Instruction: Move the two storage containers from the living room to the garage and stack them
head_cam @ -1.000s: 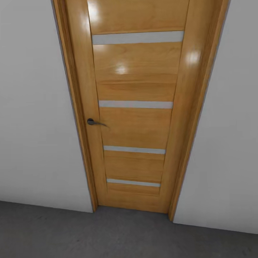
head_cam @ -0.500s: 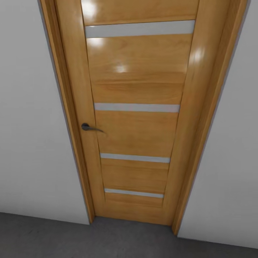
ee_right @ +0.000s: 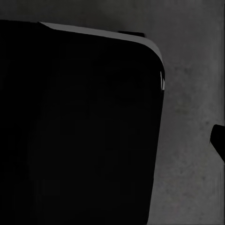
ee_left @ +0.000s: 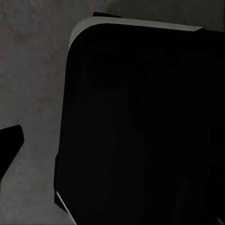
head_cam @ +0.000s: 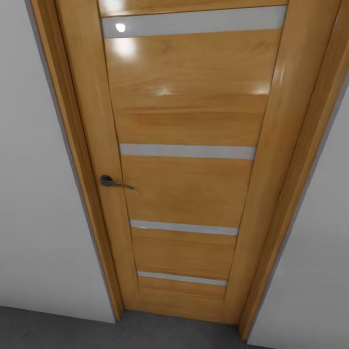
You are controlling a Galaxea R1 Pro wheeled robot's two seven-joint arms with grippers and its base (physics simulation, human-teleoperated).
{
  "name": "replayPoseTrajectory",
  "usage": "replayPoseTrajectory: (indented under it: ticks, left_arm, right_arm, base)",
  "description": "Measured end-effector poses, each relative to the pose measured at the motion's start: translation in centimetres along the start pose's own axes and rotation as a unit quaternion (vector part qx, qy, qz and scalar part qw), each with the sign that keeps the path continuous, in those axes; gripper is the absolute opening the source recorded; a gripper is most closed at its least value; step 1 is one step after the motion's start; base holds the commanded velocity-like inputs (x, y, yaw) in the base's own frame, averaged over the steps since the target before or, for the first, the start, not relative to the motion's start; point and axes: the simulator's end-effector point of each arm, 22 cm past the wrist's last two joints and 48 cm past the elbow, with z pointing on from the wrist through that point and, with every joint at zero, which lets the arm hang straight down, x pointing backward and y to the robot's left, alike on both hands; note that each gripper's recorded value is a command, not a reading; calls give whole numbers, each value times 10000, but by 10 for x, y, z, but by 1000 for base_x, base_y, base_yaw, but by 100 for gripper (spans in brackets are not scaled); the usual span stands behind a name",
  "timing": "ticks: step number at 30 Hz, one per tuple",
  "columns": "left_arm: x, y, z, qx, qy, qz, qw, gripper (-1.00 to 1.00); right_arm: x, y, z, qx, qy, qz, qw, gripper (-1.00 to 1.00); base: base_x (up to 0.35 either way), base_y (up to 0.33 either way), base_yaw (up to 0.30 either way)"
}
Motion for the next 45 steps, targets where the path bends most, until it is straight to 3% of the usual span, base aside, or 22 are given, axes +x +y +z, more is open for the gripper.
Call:
replayPoseTrajectory:
  ticks: [13,45]
  left_arm:
    - [-1,0,0,-3,-11,0,10000,100]
    - [-1,0,0,-2,-10,-6,10000,100]
  right_arm:
    - [0,1,0,-7,7,-9,10000,100]
    - [0,1,0,-10,5,-23,10000,100]
  base:
    - [262,0,0]
    - [6,0,0]
